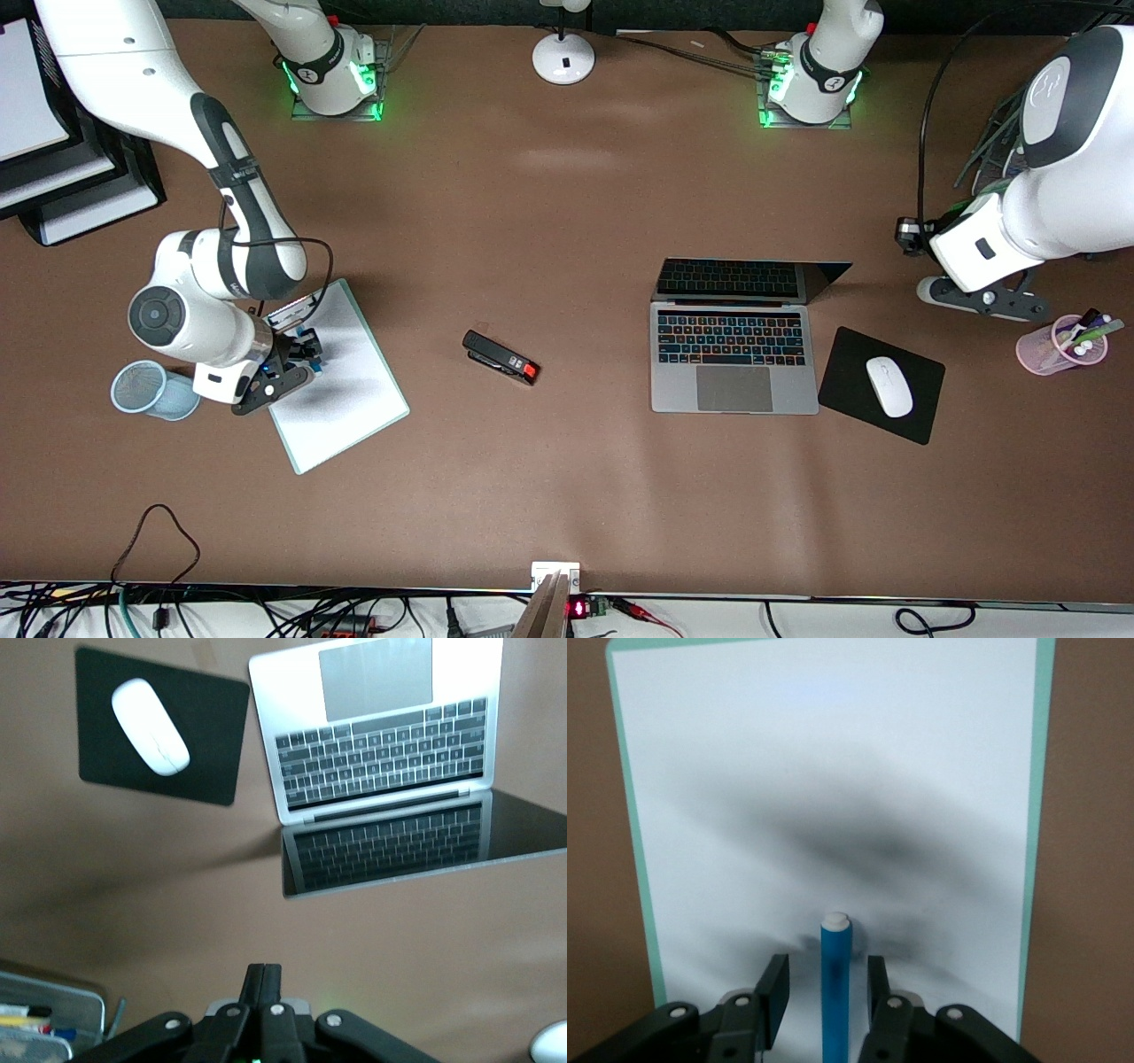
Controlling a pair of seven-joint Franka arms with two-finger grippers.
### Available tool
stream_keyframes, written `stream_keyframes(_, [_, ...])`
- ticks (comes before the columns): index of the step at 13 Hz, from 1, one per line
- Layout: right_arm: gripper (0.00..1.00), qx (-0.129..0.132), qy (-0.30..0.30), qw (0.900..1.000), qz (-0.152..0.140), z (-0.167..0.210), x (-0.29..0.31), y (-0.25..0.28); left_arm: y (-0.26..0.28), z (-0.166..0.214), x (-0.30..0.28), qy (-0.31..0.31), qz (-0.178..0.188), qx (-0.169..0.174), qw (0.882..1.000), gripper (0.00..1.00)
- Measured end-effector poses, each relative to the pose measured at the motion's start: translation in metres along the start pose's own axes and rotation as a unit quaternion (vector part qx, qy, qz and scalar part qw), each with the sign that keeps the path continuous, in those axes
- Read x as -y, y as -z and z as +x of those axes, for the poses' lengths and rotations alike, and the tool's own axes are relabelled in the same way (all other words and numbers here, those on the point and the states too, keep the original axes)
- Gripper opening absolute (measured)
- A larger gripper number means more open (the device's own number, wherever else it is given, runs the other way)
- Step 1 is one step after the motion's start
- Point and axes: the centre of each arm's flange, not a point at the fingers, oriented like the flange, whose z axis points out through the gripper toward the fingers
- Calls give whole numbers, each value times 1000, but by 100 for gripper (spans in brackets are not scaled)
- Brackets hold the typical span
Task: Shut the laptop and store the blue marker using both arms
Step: 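Grasp the blue marker with the right gripper while the left gripper reaches the laptop lid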
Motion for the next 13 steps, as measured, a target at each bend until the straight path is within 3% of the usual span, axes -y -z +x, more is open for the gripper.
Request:
stream_keyframes(3, [40,9,11,1000,-8,2,-1,-9,-6,-10,-30,28,-28,43,998,1])
stream_keyframes(6, [37,14,13,1000,-8,4,-2,-18,-13,-20,-82,37,-16,59,997,1])
stream_keyframes(11, [34,21,13,1000,-4,5,-3,-33,-63,-52,-139,49,12,23,998,1])
stream_keyframes(12, [26,21,13,1000,-5,6,-3,-32,-77,-58,-139,55,15,13,998,1])
stream_keyframes(13, [26,20,13,1000,-5,6,-3,-32,-88,-61,-137,59,16,6,998,1])
